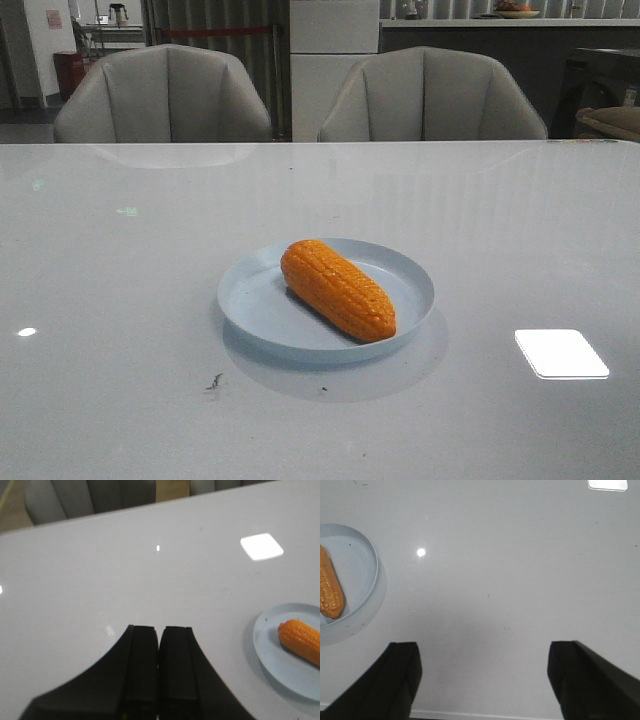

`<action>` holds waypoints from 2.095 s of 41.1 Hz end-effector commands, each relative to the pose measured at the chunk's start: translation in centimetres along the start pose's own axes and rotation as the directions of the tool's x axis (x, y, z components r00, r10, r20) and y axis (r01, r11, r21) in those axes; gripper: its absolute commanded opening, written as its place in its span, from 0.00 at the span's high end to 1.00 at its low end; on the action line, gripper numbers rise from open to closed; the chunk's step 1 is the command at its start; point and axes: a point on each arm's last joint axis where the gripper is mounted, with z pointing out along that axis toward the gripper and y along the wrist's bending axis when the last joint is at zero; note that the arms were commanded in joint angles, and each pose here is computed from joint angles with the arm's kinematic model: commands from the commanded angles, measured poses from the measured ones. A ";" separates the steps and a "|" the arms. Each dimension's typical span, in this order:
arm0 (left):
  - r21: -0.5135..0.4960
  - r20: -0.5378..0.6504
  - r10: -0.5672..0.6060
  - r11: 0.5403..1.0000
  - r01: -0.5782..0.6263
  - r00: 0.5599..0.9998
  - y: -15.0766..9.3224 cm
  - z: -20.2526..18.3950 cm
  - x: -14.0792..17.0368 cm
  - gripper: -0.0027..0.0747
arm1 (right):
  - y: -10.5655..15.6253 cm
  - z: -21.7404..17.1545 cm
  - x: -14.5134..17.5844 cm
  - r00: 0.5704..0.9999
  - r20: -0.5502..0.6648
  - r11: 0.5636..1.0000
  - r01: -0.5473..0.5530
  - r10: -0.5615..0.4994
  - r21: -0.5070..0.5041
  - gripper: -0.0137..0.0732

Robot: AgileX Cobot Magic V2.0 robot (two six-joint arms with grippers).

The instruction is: Place corn on plate with both arms

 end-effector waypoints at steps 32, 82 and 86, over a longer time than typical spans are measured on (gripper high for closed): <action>-0.145 0.464 -0.086 0.975 0.171 0.882 -0.5 -3.2 17.9 0.85 | -0.1 -0.7 -1.1 0.996 0.090 1.000 0.003 -0.004 0.010 0.13; -0.145 0.463 -0.086 0.974 0.171 0.882 -0.5 -3.1 17.9 0.85 | 0.5 0.1 5.7 0.797 0.602 0.998 0.062 -0.043 -0.011 0.71; -0.145 0.463 -0.086 0.974 0.171 0.882 -0.5 -3.1 17.9 0.85 | 0.2 0.7 8.6 0.711 0.702 0.999 0.053 -0.035 -0.004 0.77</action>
